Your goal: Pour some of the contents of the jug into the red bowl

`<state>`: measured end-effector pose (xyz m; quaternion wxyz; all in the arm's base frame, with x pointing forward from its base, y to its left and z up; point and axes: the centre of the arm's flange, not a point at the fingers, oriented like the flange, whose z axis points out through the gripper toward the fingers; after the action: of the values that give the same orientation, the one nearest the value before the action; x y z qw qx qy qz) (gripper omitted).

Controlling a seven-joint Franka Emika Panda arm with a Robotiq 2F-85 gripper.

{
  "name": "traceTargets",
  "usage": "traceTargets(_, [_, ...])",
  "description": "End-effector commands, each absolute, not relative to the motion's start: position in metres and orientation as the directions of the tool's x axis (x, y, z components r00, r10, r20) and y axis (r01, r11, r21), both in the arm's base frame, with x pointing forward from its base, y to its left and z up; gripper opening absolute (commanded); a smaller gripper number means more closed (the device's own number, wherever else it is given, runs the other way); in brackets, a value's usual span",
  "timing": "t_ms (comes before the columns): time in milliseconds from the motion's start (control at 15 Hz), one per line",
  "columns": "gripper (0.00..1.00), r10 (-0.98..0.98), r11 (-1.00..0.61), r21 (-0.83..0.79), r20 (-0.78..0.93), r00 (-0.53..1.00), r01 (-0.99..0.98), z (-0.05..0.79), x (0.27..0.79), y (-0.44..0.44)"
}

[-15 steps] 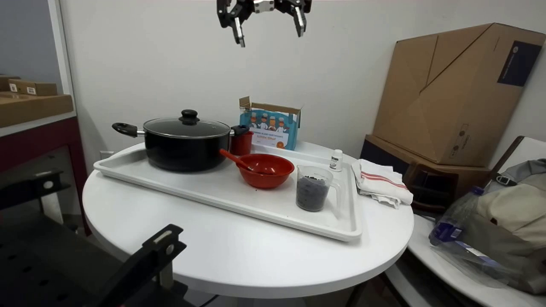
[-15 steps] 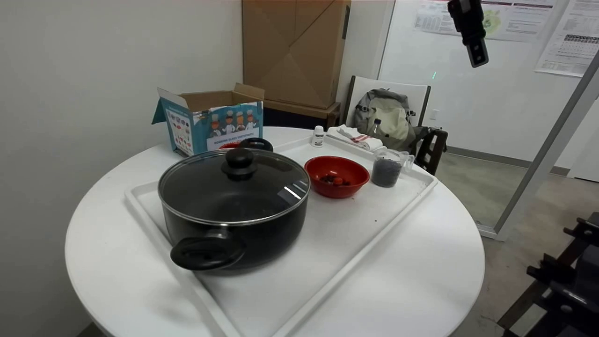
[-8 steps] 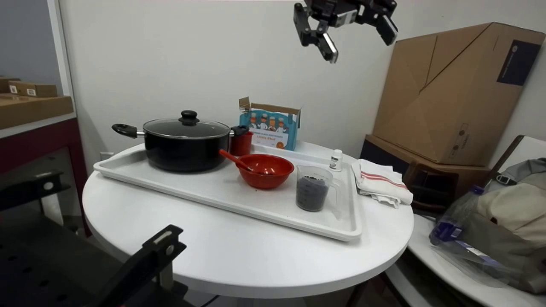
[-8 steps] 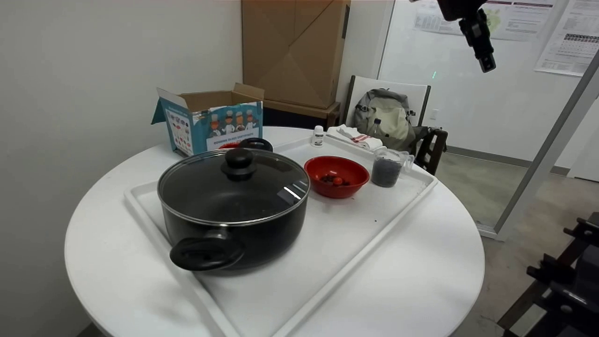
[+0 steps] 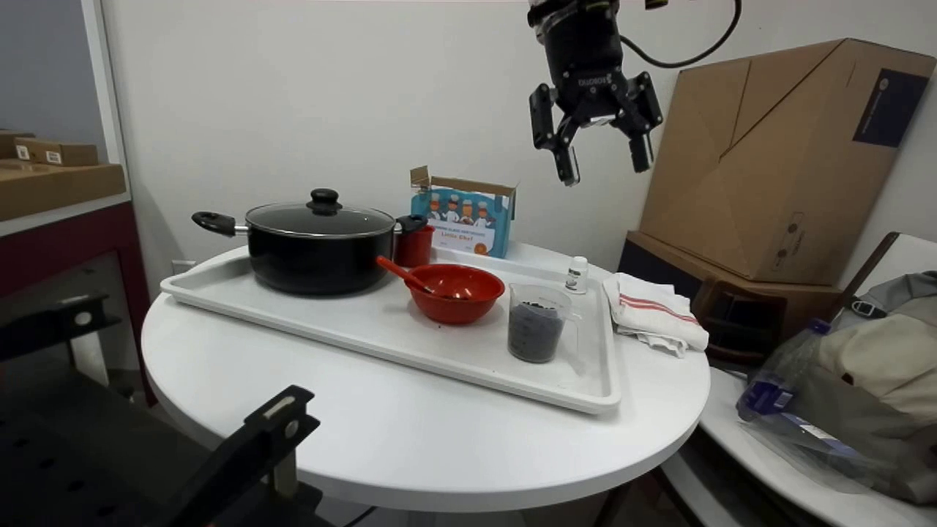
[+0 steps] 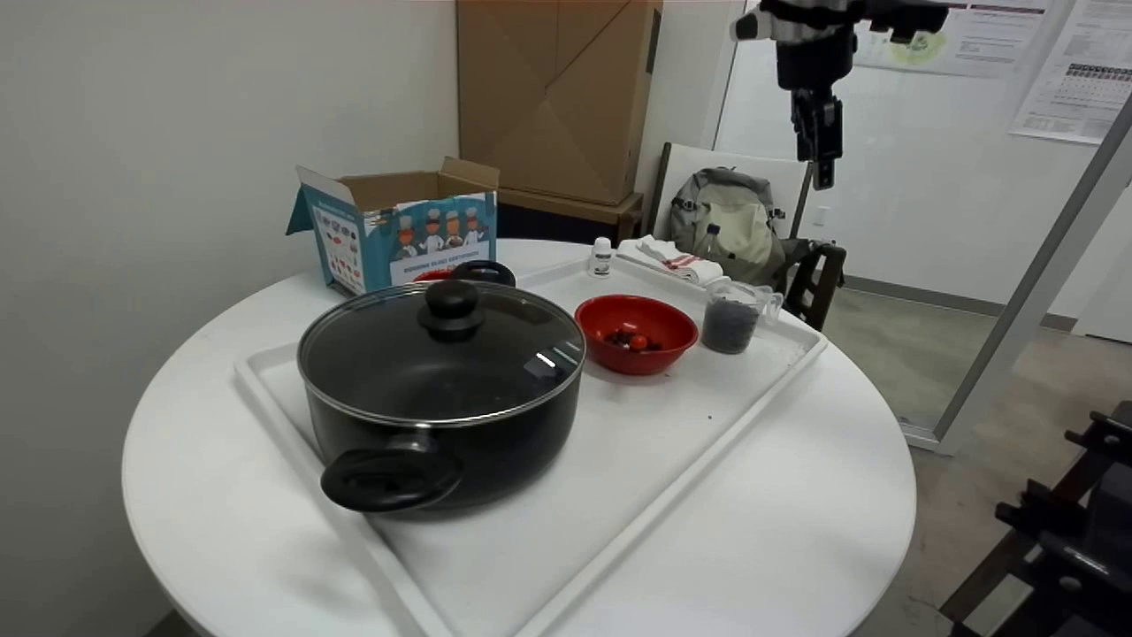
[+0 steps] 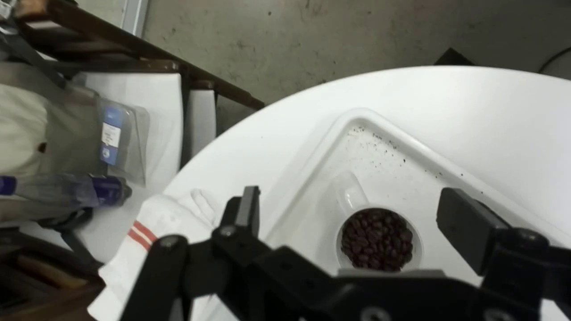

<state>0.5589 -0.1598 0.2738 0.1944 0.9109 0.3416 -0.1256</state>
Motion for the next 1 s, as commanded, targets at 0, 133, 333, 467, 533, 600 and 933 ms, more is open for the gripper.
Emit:
traceTargets(0, [1.0, 0.683, -0.657, 0.151, -0.298, 0.667, 0.739, 0.247, 0.578, -0.175])
traceTargets(133, [1.0, 0.716, -0.634, 0.095, -0.304, 0.629, 0.768, 0.232, 0.579, -0.178])
traceTargets(333, [1.0, 0.753, -0.591, 0.042, -0.329, 0.569, 0.806, 0.219, 0.584, -0.182])
traceTargets(467, [1.0, 0.77, -0.56, 0.026, -0.354, 0.532, 0.828, 0.213, 0.588, -0.18])
traceTargets(533, [1.0, 0.775, -0.549, 0.018, -0.362, 0.518, 0.835, 0.211, 0.59, -0.179])
traceTargets(600, [1.0, 0.78, -0.538, 0.009, -0.372, 0.502, 0.843, 0.207, 0.592, -0.177])
traceTargets(933, [1.0, 0.793, -0.505, -0.034, -0.413, 0.448, 0.863, 0.184, 0.593, -0.163])
